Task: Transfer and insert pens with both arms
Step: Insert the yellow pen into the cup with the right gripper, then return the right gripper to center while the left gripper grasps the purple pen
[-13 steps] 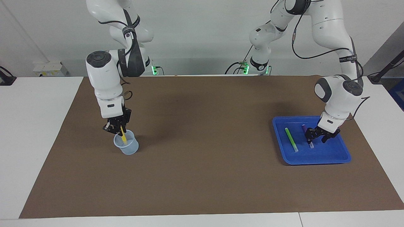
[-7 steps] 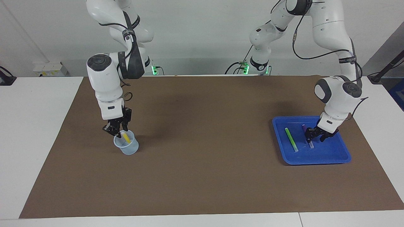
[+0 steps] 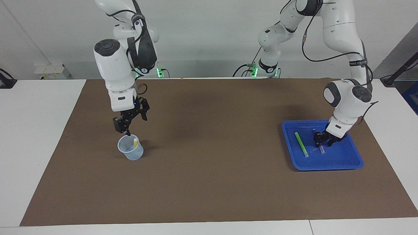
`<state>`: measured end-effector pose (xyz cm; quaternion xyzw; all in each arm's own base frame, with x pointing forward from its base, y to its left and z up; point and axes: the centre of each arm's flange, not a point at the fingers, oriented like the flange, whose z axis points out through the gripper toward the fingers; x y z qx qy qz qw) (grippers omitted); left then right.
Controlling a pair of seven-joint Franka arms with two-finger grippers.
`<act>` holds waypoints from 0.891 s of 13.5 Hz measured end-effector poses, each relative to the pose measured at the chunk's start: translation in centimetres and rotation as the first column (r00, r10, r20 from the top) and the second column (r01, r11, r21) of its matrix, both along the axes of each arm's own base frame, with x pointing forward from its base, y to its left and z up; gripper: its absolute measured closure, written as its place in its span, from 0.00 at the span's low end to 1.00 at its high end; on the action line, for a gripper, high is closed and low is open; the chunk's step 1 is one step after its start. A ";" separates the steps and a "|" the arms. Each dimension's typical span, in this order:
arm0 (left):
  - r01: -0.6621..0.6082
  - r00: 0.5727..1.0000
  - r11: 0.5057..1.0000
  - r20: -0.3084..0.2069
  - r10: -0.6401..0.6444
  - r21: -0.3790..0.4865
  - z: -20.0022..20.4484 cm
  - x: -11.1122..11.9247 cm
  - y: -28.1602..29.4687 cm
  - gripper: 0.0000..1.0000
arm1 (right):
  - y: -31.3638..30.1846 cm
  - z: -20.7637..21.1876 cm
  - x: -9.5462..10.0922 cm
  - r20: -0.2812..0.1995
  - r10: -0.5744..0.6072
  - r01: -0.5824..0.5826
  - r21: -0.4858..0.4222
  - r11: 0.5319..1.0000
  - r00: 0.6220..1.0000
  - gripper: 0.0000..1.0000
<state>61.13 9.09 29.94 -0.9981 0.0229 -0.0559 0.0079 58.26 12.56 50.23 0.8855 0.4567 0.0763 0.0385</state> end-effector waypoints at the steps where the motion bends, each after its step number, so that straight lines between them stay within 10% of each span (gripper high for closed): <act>1: 0.001 1.000 1.000 0.000 -0.001 0.000 0.0 0.0 0.0 0.43 | 2.2 1.3 -1.0 0.006 -0.038 0.038 0.010 0.999 0.999 0.00; 4: 0.005 1.000 1.000 0.002 -0.005 -0.001 0.1 0.0 -0.3 0.53 | 7.3 2.9 -3.4 -0.019 -0.178 0.179 0.106 0.978 0.984 0.00; 12: 0.009 1.000 1.000 0.003 -0.009 -0.002 0.2 0.1 -0.6 0.75 | 10.7 3.1 -4.7 -0.264 -0.460 0.526 0.313 0.791 0.848 0.00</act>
